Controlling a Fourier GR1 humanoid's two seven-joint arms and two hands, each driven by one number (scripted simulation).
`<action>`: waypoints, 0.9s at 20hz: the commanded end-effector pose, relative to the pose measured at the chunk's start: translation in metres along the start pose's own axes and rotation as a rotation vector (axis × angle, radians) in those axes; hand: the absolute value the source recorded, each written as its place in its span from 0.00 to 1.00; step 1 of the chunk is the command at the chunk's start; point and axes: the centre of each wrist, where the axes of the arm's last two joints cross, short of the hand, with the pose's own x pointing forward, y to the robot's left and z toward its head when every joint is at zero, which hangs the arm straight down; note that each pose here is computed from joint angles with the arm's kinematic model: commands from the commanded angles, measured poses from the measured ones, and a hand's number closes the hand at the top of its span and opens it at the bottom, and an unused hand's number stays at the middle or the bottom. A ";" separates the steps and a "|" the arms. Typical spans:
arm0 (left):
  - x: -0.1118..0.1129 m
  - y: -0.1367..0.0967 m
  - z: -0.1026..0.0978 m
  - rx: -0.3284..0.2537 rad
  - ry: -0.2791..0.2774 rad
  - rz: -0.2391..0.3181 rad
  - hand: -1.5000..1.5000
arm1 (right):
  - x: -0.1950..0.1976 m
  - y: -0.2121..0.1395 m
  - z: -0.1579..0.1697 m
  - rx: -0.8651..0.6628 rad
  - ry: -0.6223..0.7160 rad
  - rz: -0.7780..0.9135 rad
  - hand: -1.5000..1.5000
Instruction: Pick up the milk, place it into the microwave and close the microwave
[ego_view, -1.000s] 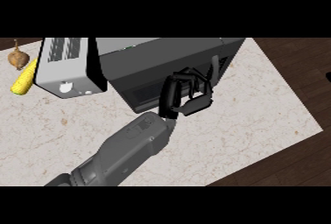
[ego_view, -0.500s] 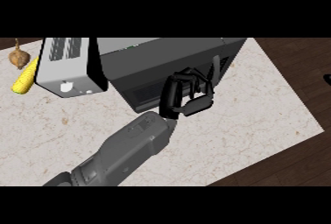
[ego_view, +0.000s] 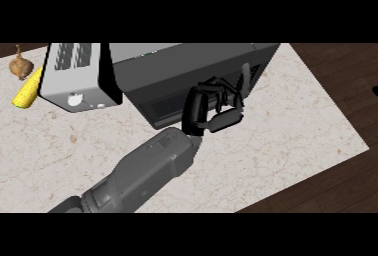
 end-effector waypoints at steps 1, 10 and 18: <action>0.001 0.009 -0.021 0.041 0.027 -0.026 1.00 | 0.005 -0.001 -0.002 0.010 0.000 0.002 0.00; -0.005 0.008 -0.017 -0.018 0.032 -0.101 1.00 | 0.009 -0.003 -0.007 0.068 -0.016 -0.021 0.00; -0.018 0.022 -0.012 0.081 0.127 -0.181 1.00 | 0.013 0.000 -0.008 0.109 -0.033 -0.059 0.00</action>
